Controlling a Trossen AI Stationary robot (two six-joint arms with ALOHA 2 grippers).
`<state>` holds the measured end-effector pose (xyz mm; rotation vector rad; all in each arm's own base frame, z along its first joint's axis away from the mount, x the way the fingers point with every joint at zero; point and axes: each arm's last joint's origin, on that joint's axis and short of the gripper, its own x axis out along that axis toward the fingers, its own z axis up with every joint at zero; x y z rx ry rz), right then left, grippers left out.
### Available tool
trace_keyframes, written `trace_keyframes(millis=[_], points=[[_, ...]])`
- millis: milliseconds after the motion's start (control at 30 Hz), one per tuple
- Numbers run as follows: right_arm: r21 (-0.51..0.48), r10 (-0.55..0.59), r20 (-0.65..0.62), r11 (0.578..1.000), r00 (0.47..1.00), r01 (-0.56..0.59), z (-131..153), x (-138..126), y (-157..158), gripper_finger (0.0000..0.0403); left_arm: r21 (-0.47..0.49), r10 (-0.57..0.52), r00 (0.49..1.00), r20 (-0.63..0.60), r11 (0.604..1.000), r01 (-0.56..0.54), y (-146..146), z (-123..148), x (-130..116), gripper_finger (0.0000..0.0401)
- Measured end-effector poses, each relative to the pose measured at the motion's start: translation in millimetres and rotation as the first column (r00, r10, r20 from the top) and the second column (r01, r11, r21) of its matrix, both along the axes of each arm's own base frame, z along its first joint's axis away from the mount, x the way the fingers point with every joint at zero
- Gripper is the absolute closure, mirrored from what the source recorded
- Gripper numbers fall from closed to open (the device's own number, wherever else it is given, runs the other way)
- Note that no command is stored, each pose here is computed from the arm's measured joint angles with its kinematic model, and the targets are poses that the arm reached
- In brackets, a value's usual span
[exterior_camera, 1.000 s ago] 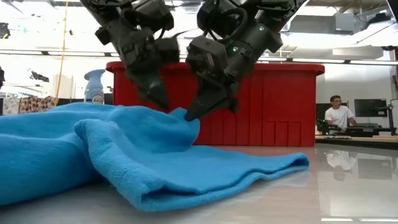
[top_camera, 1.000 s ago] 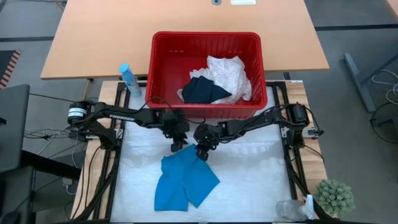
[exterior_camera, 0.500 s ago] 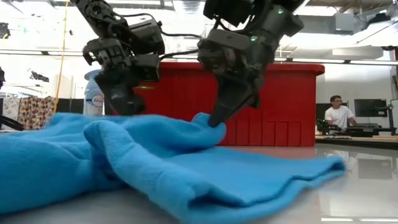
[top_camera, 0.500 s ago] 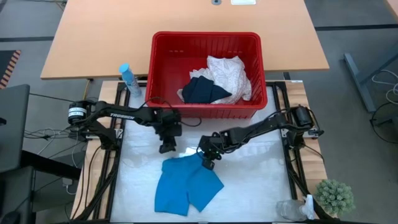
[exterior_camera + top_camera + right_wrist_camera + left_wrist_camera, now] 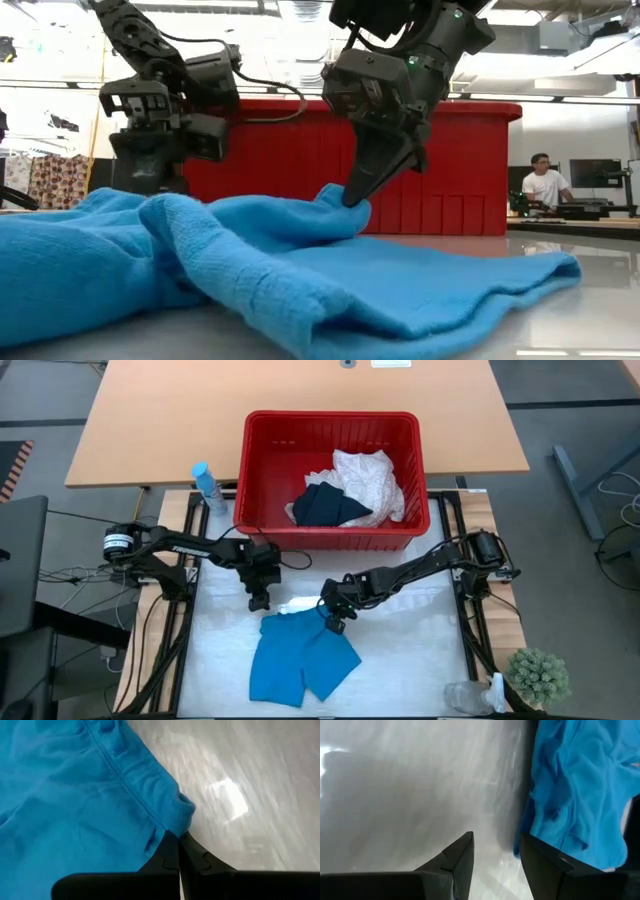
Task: Fold laundry
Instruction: Fold the blue shorts
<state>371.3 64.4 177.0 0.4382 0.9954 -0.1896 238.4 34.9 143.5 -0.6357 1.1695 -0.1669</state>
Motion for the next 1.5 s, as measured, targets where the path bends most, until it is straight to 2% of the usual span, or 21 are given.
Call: trace_keyframes(millis=[100, 200, 333, 400, 633, 733, 833, 1033, 1100, 1233, 1333, 1433, 1500], points=[[-0.013, -0.010, 0.003, 1.000, 1.000, 0.010, 0, 0, 0, 0.0386, 0.053, 0.093, 0.996, -0.006, 0.994, -0.092, -2, 11, -9, 0.0257], [-0.012, -0.036, 0.004, 0.999, 0.999, 0.036, 0, 0, 0, 0.0386, 0.098, 0.215, 0.976, 0.034, 0.971, -0.217, -7, 30, -14, 0.0257], [-0.011, -0.084, 0.014, 0.996, 0.996, 0.084, 0, 1, -1, 0.0386, 0.129, 0.438, 0.893, 0.104, 0.884, -0.449, -21, 55, -24, 0.0255], [-0.018, -0.096, 0.018, 0.995, 0.995, 0.096, 1, 1, -1, 0.0386, 0.117, 0.514, 0.848, 0.131, 0.841, -0.528, -31, 65, -32, 0.0255], [-0.026, -0.110, 0.022, 0.994, 0.994, 0.111, 1, 1, -2, 0.0386, 0.084, 0.669, 0.733, 0.123, 0.729, -0.680, -62, 80, -59, 0.0254], [-0.025, -0.115, 0.023, 0.993, 0.993, 0.116, 1, 1, -3, 0.0386, 0.060, 0.735, 0.665, 0.130, 0.664, -0.746, -73, 81, -64, 0.0254], [-0.015, -0.133, 0.025, 0.991, 0.991, 0.134, 1, 2, -5, 0.0386, 0.018, 0.778, 0.617, 0.124, 0.619, -0.785, -83, 77, -66, 0.0254], [-0.009, -0.143, 0.043, 0.990, 0.989, 0.143, 2, 4, -8, 0.0386, -0.071, 0.831, 0.556, 0.031, 0.556, -0.828, -97, 47, -76, 0.0254], [-0.007, -0.143, 0.049, 0.990, 0.989, 0.143, 2, 4, -8, 0.0386, -0.107, 0.836, 0.549, 0.015, 0.547, -0.830, -100, 42, -78, 0.0254], [-0.005, -0.152, 0.055, 0.988, 0.987, 0.153, 3, 5, -11, 0.0386, -0.194, 0.820, 0.573, -0.012, 0.560, -0.806, -107, 35, -77, 0.0254], [-0.004, -0.158, 0.057, 0.987, 0.986, 0.158, 3, 6, -13, 0.0386, -0.190, 0.821, 0.568, -0.053, 0.550, -0.813, -111, 25, -82, 0.0254], [0.001, -0.162, 0.070, 0.987, 0.984, 0.162, 3, 7, -15, 0.0386, -0.213, 0.832, 0.549, -0.085, 0.523, -0.825, -116, 18, -87, 0.0254], [0.003, -0.164, 0.076, 0.986, 0.984, 0.164, 4, 8, -16, 0.0386, -0.228, 0.852, 0.516, -0.092, 0.486, -0.844, -118, 15, -91, 0.0254]])
